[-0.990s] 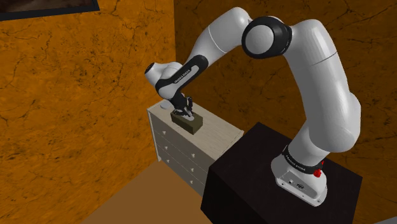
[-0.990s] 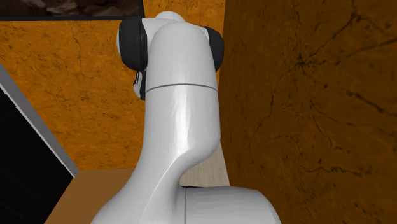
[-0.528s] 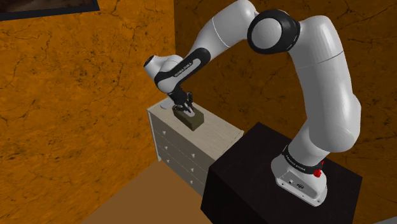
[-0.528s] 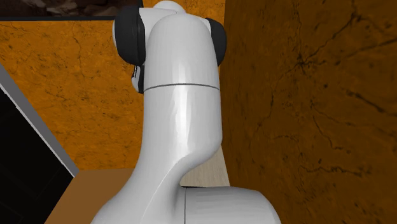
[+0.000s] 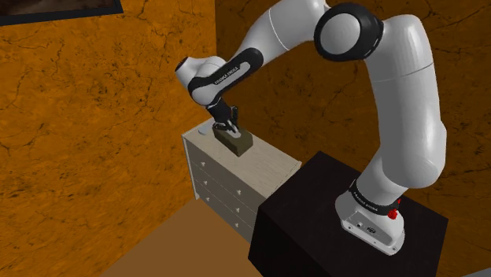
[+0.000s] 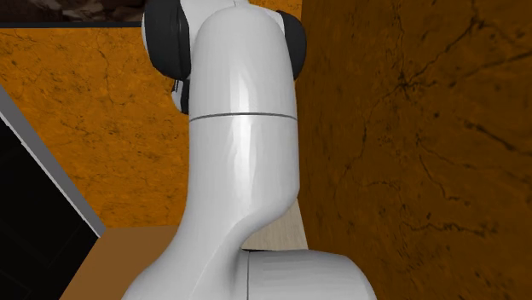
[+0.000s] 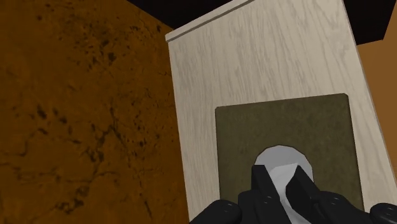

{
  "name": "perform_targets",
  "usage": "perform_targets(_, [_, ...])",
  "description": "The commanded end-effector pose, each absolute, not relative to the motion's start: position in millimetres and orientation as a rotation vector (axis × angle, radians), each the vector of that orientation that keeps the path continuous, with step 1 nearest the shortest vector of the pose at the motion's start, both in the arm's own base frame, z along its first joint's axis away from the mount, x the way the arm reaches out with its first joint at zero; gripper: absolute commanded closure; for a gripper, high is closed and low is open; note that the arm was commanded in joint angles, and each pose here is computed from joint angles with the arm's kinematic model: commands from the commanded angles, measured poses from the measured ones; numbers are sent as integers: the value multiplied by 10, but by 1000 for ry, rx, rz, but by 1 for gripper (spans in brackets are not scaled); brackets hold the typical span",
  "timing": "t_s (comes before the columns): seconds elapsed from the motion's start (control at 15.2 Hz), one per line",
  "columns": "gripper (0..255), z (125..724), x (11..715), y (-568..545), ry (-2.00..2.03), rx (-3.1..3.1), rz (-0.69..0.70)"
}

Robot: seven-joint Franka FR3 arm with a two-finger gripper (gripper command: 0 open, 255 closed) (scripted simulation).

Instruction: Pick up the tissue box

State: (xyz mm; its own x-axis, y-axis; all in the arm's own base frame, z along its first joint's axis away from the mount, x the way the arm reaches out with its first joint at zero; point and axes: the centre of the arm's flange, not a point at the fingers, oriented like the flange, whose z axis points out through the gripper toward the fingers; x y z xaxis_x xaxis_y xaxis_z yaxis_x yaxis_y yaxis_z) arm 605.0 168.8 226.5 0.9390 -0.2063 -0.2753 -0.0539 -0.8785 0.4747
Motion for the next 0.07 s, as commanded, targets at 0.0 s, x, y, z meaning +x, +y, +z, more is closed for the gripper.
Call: perform_targets(0.0, [255,2299,6051,1684,-186,2620,-442])
